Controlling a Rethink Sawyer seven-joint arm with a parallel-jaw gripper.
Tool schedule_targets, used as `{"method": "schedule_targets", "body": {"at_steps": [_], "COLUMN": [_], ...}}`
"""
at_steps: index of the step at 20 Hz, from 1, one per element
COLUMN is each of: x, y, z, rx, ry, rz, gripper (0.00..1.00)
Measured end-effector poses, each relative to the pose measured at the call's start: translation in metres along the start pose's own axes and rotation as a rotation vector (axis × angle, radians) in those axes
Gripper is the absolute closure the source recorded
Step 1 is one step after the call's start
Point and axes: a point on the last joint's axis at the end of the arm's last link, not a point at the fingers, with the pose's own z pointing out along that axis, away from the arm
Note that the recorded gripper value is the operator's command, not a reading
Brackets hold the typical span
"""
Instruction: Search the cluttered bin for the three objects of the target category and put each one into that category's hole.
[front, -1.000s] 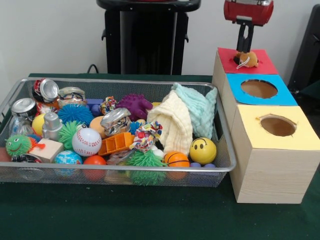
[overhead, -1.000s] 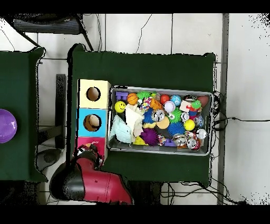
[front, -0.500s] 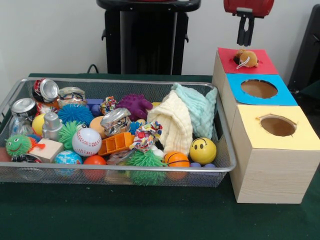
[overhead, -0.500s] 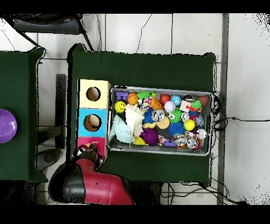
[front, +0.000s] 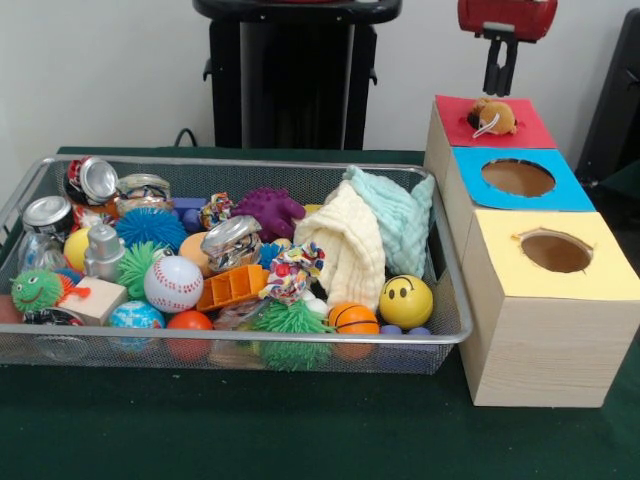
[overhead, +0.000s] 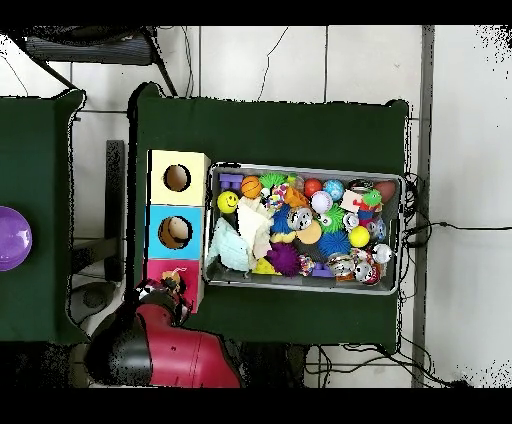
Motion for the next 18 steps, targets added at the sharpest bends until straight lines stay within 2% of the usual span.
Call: {"method": "schedule_targets", "body": {"at_steps": [13,18], "x": [0.024,0.035], "y": [0.006,-0.003], "z": [0.023,0.044], "rx": [0.016,0.041], "ry": [-0.003,0.003], "rz": [-0.015,-0.025], "gripper": [1.0,1.0]}}
